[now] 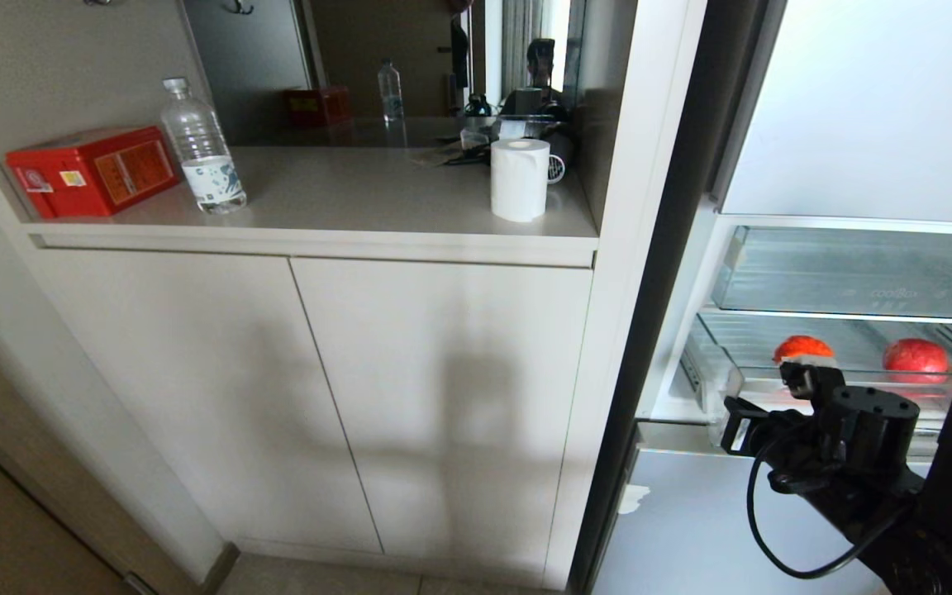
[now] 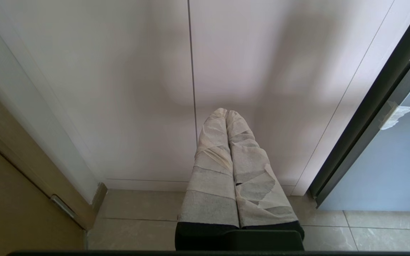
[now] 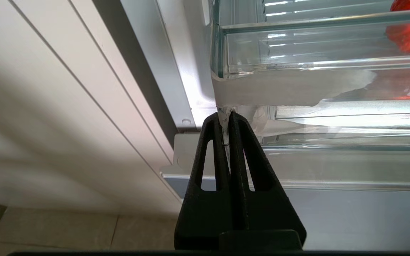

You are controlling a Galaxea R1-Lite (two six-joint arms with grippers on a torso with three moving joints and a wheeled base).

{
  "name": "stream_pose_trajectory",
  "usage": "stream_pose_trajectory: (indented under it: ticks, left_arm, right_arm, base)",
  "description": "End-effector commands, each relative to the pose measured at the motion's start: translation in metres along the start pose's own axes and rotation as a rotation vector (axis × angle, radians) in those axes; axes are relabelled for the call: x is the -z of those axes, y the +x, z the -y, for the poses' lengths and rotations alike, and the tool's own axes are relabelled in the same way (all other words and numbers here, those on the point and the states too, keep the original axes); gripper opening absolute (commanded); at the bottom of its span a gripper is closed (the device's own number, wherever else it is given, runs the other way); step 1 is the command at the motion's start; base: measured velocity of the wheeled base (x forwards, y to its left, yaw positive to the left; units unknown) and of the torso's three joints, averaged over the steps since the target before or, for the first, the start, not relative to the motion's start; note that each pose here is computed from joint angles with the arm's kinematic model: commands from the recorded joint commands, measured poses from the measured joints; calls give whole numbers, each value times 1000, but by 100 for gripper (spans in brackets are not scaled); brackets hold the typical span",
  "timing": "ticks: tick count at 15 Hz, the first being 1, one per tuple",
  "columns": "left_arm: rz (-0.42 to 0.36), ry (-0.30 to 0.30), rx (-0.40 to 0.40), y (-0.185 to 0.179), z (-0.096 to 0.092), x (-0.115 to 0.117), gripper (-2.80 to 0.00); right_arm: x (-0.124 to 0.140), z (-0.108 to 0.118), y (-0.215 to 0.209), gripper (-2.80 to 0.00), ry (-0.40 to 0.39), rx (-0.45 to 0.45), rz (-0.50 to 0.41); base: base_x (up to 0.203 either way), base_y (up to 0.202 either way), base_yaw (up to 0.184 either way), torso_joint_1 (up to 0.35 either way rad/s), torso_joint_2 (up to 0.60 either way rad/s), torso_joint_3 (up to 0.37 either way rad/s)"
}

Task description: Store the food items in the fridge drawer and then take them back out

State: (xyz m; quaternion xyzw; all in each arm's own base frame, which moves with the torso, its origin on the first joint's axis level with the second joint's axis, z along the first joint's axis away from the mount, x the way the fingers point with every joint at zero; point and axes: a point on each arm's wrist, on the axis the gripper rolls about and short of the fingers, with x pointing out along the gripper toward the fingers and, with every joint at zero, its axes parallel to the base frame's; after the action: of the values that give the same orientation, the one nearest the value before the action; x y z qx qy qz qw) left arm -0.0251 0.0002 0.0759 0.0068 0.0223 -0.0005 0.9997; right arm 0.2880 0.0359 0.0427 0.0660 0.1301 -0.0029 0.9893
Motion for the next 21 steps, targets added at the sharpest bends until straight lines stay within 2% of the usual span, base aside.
stream_pose_trajectory:
  ticks: [1, 8, 12, 15, 18, 19, 21]
  left_arm:
    - [0, 0, 1, 0, 0, 0, -280]
    - [0, 0, -1, 0, 0, 0, -280]
    - [0, 0, -1, 0, 0, 0, -280]
    - [-1, 0, -1, 0, 0, 0, -280]
    - [0, 0, -1, 0, 0, 0, -280]
    - [-1, 0, -1, 0, 0, 0, -280]
    - [0, 0, -1, 0, 0, 0, -280]
  right_arm:
    - [2, 1, -6, 0, 6, 4, -18]
    - [-11, 2, -45, 0, 34, -3, 4]
    - [-51, 14, -73, 0, 43, 40, 160]
    - [-95, 35, -73, 0, 34, 156, 113]
    - [-139, 60, -69, 0, 12, 224, 15]
    - [-149, 70, -63, 0, 3, 225, -12]
    - [-148, 85, -39, 0, -1, 231, -75]
  base:
    - [0, 0, 0, 0, 0, 0]
    - [0, 0, 0, 0, 0, 0]
    - [0, 0, 0, 0, 0, 0]
    - [0, 0, 0, 0, 0, 0]
    - [0, 0, 0, 0, 0, 0]
    - [0, 0, 0, 0, 0, 0]
    - [0, 0, 0, 0, 0, 0]
